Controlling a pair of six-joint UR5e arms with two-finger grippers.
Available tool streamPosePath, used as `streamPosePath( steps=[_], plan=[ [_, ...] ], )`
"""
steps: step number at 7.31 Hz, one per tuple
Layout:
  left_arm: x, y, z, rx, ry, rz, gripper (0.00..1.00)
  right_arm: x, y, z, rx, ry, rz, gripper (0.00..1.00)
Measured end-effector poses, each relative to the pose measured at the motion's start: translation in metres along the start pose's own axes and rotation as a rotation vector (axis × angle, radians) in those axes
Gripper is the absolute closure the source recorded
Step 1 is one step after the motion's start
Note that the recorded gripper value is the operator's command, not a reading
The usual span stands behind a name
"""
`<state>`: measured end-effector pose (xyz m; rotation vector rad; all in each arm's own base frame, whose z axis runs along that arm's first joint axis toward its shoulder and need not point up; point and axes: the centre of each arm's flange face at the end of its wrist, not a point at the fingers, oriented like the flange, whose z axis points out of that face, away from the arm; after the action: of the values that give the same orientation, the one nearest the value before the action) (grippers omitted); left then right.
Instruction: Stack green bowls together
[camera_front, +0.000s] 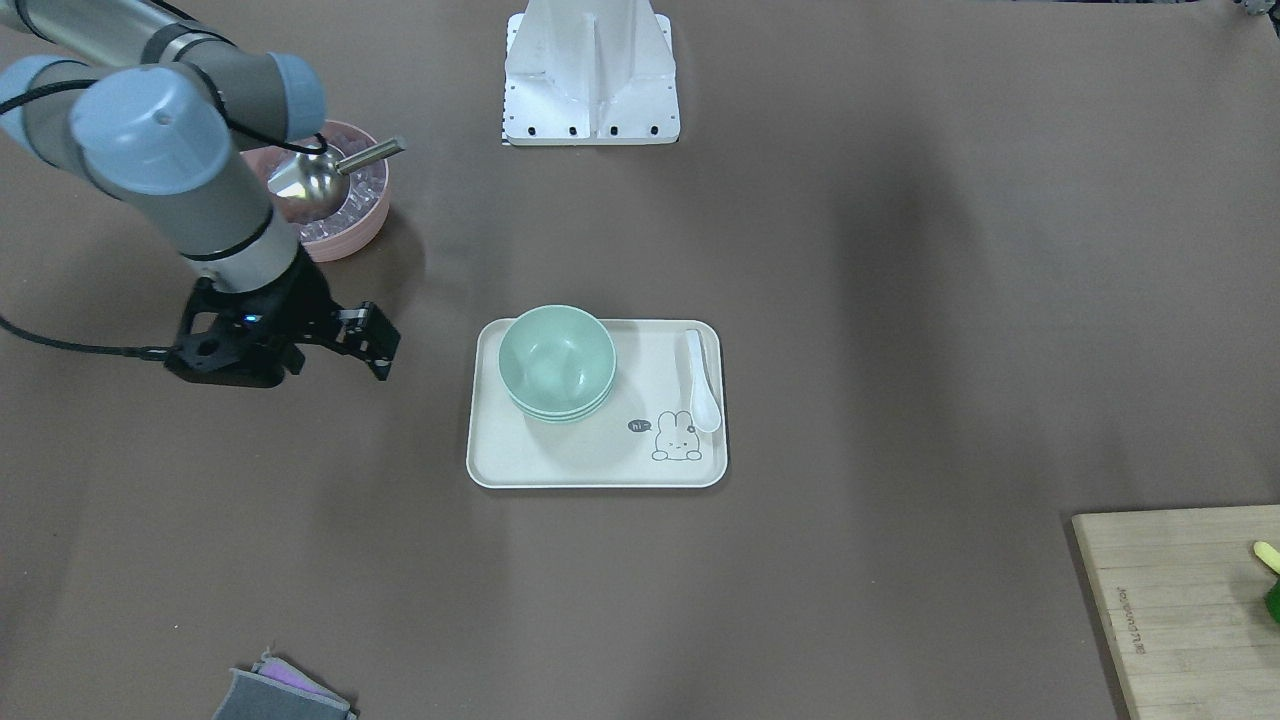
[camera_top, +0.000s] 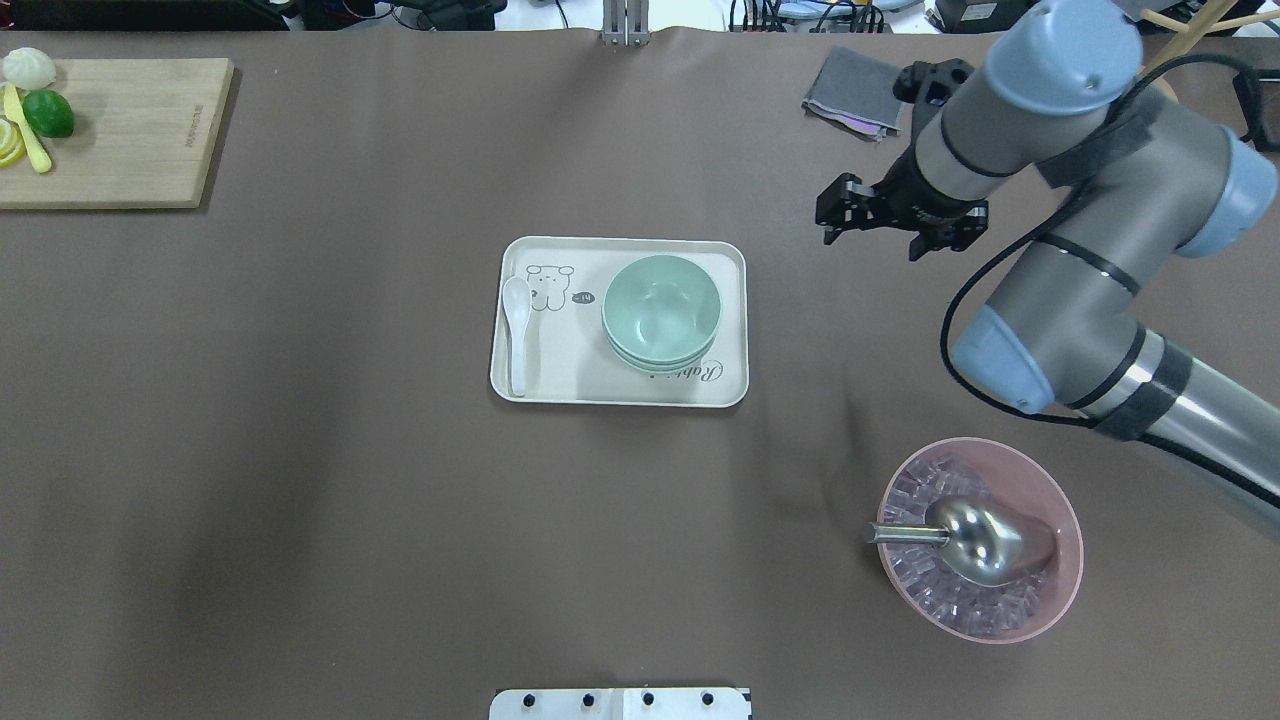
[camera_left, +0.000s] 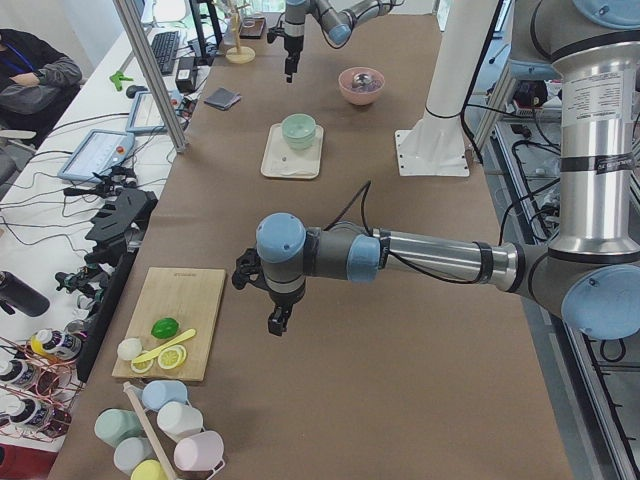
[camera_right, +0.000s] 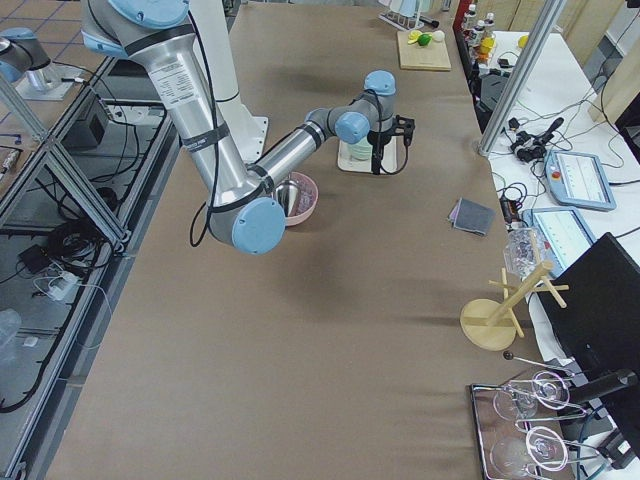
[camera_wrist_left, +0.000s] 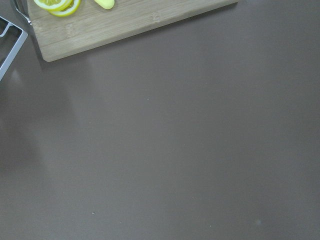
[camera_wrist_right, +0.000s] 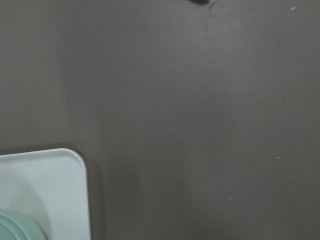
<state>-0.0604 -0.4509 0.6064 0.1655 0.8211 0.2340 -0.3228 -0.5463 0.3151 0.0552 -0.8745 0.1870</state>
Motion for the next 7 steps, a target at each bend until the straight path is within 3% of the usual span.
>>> streamPosePath(
  steps=[3,7],
  plan=[
    [-0.025,0.036,-0.001,0.001,0.001,-0.068,0.01,0.164,-0.040,-0.032,-0.017,0.052,-0.104,0.00],
    [-0.023,0.038,-0.012,0.032,-0.006,-0.061,0.01,0.397,-0.024,-0.073,-0.057,0.154,-0.212,0.00]
  ],
)
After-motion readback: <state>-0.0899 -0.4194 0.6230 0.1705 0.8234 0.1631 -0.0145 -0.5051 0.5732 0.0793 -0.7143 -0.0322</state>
